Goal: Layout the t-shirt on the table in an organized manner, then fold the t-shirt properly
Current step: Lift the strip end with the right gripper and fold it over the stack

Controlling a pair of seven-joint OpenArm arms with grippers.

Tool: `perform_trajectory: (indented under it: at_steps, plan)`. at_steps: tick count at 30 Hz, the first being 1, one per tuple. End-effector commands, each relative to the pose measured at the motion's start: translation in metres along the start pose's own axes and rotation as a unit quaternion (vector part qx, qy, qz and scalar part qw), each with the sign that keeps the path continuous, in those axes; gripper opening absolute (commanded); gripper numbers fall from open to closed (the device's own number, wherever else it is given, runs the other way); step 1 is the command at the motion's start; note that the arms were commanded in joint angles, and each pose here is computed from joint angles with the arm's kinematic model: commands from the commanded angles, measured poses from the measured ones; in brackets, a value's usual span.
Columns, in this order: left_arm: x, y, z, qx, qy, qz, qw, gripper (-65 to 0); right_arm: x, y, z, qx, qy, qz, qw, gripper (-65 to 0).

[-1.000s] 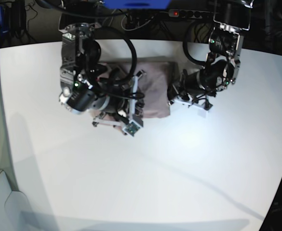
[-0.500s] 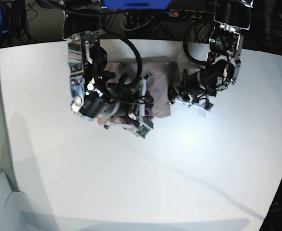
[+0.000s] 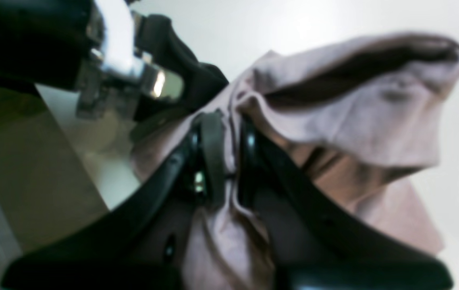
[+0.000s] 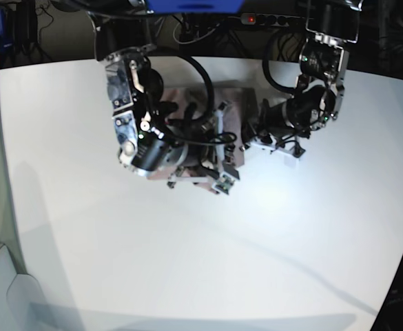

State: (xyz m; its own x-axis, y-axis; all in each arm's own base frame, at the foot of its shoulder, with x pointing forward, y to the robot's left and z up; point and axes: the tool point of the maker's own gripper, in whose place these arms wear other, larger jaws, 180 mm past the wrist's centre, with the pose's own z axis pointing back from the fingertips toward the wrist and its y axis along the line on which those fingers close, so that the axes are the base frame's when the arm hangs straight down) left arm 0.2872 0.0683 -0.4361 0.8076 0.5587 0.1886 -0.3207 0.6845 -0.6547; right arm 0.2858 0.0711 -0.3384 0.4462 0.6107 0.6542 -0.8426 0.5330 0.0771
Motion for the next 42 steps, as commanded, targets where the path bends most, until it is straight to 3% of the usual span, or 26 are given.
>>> perform_trajectory:
  at_steps: [1,8,22,26,31,35,42]
  plan:
    - [0.005,-0.004,0.003,-0.004,-0.004,-0.001,1.000,-65.0,0.025,-0.001,0.006,-0.001,-0.037,0.010,0.9992,-65.0]
    - [0.004,-0.004,0.003,-0.004,-0.003,-0.001,1.000,-65.0,0.025,-0.002,0.006,-0.002,-0.038,0.011,0.9992,-64.1]
    - [0.012,-0.006,0.009,-0.005,-0.012,-0.014,1.000,-65.0,0.025,0.000,0.014,-0.009,-0.034,0.017,0.9992,-35.2]
    - [0.012,-0.005,0.010,-0.004,-0.013,-0.014,1.000,-65.0,0.035,-0.002,0.032,-0.032,-0.051,0.030,0.9977,-32.0]
    - [0.013,-0.005,0.010,-0.004,-0.013,-0.015,1.000,-65.0,0.040,-0.010,0.046,-0.054,-0.067,0.030,0.9958,-32.2]
    - [0.012,0.006,0.014,0.007,-0.011,-0.016,1.000,-65.0,0.012,-0.054,0.062,-0.104,-0.050,-0.014,0.9933,-34.8]
    - [0.012,0.008,0.015,0.010,-0.012,-0.017,1.000,-65.0,-0.032,-0.095,0.087,-0.159,-0.015,-0.048,0.9861,-65.0]
